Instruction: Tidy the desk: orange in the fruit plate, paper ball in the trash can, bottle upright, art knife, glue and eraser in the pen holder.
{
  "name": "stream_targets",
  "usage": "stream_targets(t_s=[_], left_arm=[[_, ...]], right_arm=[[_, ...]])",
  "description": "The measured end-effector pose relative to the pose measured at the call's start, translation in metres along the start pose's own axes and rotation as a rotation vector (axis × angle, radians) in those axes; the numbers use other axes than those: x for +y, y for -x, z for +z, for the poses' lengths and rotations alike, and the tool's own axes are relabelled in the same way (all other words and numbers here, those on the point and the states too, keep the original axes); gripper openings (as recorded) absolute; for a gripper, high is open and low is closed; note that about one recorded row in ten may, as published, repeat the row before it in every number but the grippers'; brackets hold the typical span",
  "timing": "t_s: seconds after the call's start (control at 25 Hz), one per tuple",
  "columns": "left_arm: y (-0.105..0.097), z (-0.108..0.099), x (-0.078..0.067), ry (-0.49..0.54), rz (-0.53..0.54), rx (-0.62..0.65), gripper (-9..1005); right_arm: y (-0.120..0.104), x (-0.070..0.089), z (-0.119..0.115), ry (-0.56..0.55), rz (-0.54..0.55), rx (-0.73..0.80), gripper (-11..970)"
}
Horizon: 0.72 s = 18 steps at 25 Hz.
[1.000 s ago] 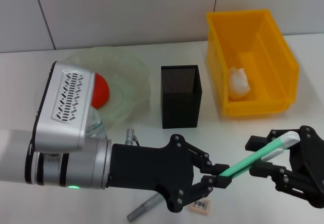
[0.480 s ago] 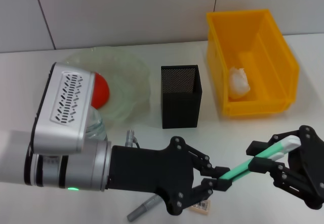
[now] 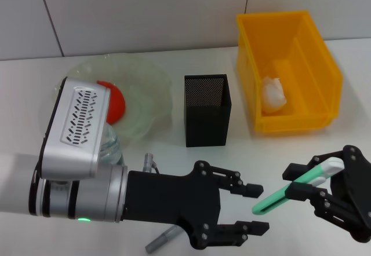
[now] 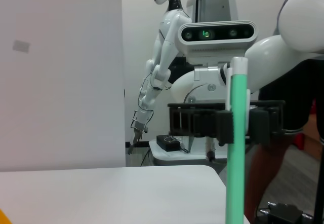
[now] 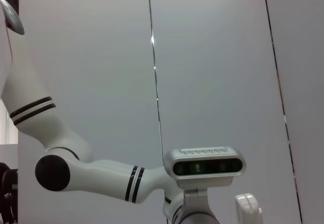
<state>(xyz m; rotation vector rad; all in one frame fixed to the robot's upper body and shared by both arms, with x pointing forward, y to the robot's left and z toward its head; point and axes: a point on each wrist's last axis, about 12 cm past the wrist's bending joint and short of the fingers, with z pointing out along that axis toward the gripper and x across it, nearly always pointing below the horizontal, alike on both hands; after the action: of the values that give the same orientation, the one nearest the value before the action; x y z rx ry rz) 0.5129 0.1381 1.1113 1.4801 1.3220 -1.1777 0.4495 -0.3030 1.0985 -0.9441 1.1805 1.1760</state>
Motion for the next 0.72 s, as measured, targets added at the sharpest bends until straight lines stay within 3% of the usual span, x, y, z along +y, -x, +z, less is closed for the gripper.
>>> stream_targets(t_s=[0.16, 0.28, 0.48, 0.56, 0.72], left_arm=[[-0.001, -0.001, 0.002, 0.019, -0.005, -0.006, 389], [-0.005, -0.008, 0.005, 0.073, -0.024, -0.014, 553], [-0.018, -0.023, 0.005, 0.143, -0.065, -0.040, 743], [-0.031, -0.034, -0.005, 0.197, -0.056, -0.098, 810], [-0.048, -0.046, -0.027, 0.266, 0.014, -0.200, 809]], right_arm=[[0.000, 0.001, -0.001, -0.006, -0.002, -0.005, 150], [0.001, 0.001, -0.004, -0.029, -0.010, -0.016, 150], [0.009, -0.003, -0.016, -0.151, -0.077, -0.084, 151], [0.013, -0.009, -0.016, -0.216, -0.126, -0.124, 151], [0.015, -0.029, -0.007, -0.359, -0.228, -0.196, 150]])
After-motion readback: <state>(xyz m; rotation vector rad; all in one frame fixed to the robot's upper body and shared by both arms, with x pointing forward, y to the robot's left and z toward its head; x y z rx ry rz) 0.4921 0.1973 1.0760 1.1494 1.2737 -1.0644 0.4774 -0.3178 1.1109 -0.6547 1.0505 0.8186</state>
